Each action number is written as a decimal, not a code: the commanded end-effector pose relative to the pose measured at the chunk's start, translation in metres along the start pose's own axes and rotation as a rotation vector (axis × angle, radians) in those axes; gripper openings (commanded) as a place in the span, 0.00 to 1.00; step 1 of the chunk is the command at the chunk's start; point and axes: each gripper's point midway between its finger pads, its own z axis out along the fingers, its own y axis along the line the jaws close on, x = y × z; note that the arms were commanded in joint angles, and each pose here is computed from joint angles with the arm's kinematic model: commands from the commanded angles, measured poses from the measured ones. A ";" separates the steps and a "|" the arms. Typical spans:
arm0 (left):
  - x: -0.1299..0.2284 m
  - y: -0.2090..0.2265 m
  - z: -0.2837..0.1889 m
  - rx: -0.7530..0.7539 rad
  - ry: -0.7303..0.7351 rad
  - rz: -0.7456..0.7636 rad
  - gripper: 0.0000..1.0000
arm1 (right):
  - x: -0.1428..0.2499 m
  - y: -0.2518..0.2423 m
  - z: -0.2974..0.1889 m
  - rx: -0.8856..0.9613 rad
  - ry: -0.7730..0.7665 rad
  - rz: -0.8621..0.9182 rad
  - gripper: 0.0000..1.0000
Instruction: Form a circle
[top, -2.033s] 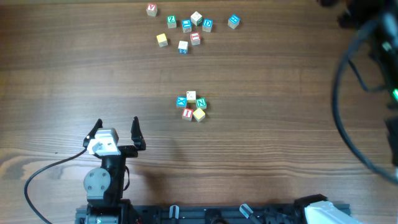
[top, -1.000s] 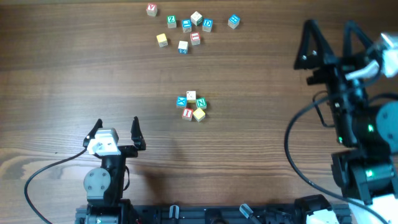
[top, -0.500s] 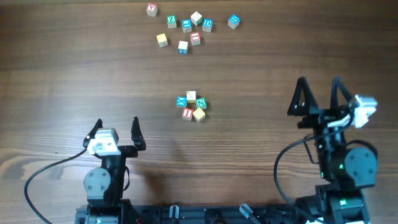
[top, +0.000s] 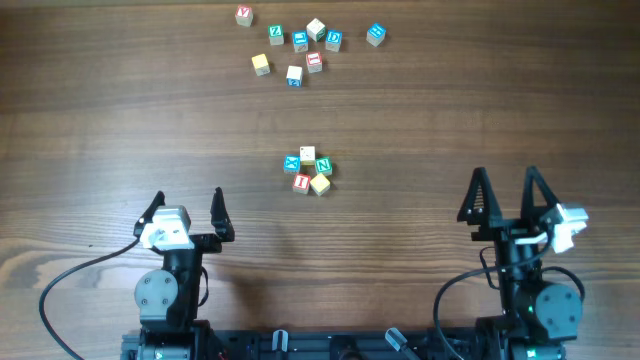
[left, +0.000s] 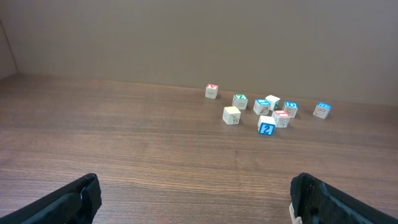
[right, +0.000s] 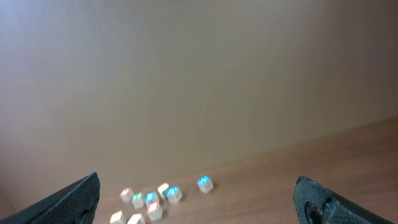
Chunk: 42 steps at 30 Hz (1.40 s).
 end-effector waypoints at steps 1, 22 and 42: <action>0.000 0.001 0.000 -0.006 -0.003 0.019 1.00 | -0.014 0.002 -0.006 -0.012 -0.068 -0.010 1.00; 0.000 0.001 0.000 -0.006 -0.003 0.019 1.00 | 0.078 -0.032 -0.011 0.079 0.207 -0.012 1.00; 0.000 0.001 0.000 -0.006 -0.003 0.019 1.00 | 0.078 -0.032 -0.011 0.080 0.208 -0.013 0.99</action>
